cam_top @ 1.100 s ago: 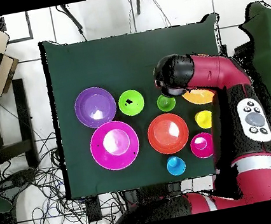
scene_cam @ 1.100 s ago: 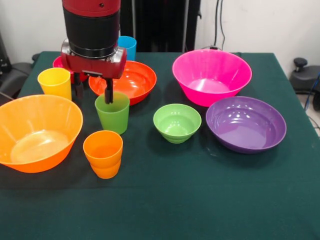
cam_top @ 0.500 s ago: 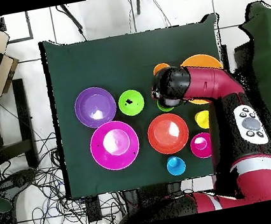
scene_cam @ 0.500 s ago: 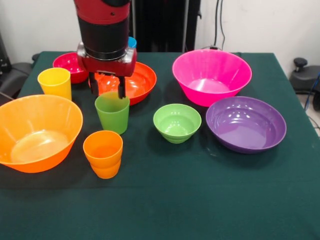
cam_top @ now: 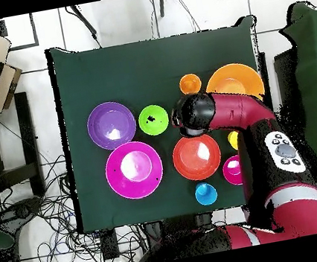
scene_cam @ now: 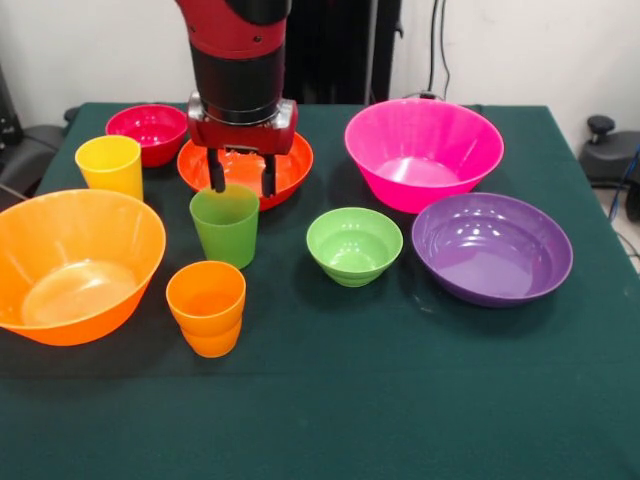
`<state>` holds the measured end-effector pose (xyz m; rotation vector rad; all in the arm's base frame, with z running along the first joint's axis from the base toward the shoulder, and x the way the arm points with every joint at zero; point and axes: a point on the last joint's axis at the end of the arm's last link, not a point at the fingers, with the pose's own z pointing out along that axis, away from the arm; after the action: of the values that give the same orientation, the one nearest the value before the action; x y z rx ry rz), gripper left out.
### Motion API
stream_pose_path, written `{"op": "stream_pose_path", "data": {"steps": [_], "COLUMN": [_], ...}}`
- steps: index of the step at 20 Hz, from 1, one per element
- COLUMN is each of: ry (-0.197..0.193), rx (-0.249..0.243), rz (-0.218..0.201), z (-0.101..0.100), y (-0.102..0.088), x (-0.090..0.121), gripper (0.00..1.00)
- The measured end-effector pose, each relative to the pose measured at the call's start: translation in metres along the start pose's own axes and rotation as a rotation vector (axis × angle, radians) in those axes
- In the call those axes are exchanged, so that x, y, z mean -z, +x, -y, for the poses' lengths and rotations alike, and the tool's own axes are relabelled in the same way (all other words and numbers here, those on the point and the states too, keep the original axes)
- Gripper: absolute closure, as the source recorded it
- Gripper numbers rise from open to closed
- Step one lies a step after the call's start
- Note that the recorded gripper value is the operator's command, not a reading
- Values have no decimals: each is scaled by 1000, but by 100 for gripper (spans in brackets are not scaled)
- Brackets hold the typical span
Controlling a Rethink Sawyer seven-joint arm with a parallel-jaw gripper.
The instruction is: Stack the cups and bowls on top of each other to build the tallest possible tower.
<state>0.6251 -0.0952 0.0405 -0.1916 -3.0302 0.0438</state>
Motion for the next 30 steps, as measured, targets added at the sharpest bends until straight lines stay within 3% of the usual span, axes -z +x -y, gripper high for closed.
{"op": "stream_pose_path", "data": {"steps": [8,20,30], "ry": [-2,3,-12], "rx": [3,-19,-13], "rz": [49,136,167], "z": [-3,17,9], "y": [6,6,8], "x": [-9,-19,-23], "gripper": [0,0,0]}}
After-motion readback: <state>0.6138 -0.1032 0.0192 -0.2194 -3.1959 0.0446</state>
